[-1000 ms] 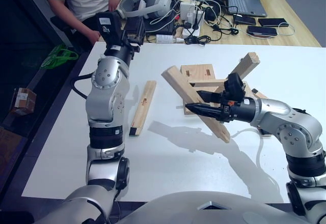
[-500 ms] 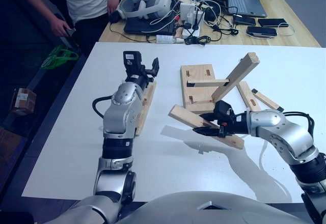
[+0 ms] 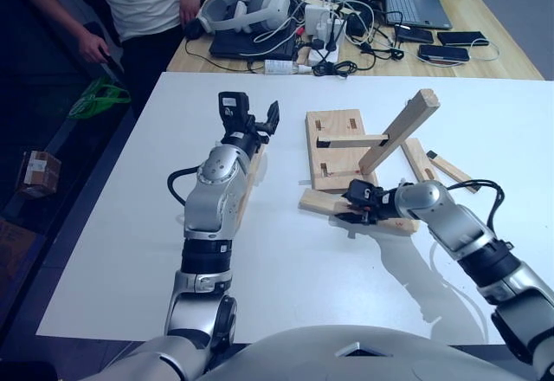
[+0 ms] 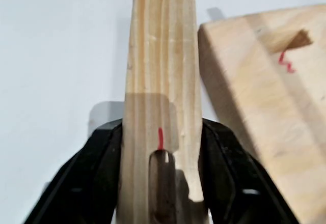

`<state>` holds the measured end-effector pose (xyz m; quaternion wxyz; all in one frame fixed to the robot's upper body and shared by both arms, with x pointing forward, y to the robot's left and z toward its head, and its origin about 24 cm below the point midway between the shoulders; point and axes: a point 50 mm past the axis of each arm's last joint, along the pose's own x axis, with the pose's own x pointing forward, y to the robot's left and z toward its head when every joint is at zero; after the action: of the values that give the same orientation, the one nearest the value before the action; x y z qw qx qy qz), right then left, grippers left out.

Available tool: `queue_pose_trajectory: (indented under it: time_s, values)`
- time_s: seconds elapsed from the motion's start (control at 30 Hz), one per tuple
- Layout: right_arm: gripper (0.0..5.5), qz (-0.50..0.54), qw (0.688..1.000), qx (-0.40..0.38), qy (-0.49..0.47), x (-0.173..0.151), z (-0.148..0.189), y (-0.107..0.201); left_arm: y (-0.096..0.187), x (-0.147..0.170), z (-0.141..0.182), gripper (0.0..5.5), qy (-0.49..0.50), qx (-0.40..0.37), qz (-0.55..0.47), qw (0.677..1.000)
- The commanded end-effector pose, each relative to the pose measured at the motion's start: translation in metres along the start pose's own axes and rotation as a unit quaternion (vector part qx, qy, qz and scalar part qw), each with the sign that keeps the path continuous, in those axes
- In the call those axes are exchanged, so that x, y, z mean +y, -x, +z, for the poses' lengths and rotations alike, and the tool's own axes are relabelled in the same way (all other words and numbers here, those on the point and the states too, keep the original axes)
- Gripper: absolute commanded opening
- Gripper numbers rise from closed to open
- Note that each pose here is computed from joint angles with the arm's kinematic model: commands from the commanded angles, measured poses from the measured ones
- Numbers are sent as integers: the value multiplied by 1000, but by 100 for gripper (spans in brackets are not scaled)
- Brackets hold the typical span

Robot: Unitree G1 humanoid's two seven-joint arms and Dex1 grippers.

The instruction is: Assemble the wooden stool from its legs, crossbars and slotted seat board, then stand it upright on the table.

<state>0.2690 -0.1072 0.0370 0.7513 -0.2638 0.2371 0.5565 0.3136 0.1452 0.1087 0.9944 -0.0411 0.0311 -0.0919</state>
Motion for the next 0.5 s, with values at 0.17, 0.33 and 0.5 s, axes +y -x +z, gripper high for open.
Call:
queue_pose_trajectory:
  time_s: [0.17, 0.33, 0.5]
  values:
    - [201, -70, 996, 52, 26, -22, -14, -10, -4, 2, 10, 342, -6, -11, 10, 1000]
    - [201, -98, 992, 75, 30, -31, -25, -1, -4, 1, 10, 337, -8, -10, 7, 1000]
    - [201, -123, 988, 92, 26, -36, -39, 16, 1, -2, 10, 297, -17, -11, -15, 1000]
